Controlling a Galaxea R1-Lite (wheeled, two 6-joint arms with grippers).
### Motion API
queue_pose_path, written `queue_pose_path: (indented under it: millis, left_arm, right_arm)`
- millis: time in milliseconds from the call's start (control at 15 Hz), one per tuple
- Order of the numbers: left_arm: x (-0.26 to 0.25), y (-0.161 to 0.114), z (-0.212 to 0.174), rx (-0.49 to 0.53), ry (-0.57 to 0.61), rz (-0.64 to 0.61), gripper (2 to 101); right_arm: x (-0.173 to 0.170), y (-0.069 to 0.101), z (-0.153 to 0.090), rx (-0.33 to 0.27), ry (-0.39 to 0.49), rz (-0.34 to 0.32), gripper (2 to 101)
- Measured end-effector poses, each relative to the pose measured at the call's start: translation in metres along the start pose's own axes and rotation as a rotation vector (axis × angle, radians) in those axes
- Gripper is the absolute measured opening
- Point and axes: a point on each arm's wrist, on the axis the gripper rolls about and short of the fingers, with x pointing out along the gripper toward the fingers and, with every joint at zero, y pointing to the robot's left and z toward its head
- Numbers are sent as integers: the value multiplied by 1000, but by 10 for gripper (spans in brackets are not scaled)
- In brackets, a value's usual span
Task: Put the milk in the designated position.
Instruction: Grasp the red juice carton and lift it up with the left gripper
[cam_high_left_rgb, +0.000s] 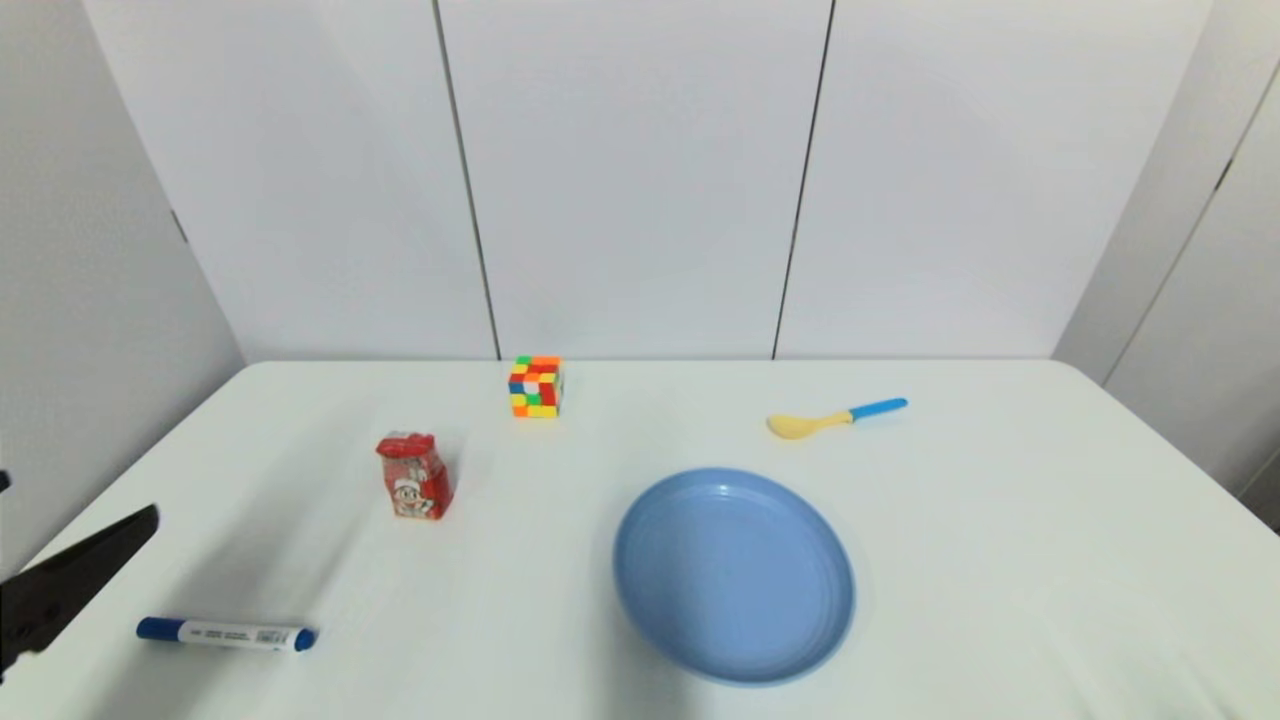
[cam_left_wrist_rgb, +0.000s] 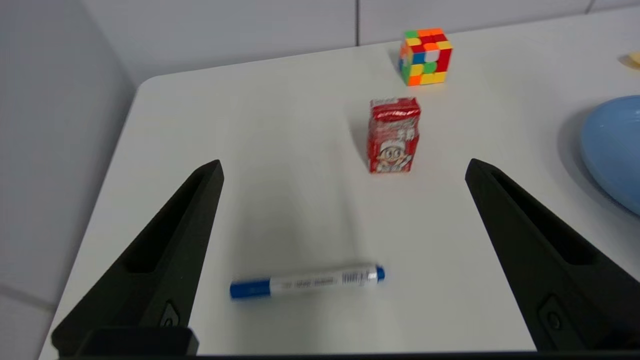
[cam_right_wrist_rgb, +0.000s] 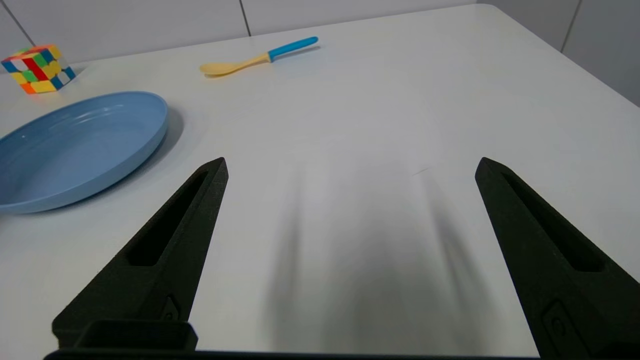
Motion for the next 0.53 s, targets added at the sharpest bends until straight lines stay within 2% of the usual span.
queue_pose_path:
  millis: [200, 333, 533]
  left_arm:
    - [61, 4, 23, 81, 31, -168, 979]
    - [99, 11, 24, 151, 22, -285, 979]
    - [145, 41, 13, 263, -16, -435, 979]
  right_arm:
    - [0, 0, 0, 0, 0, 0, 980]
    - [0, 0, 0, 0, 0, 0, 980]
    - [0, 0, 0, 0, 0, 0, 980]
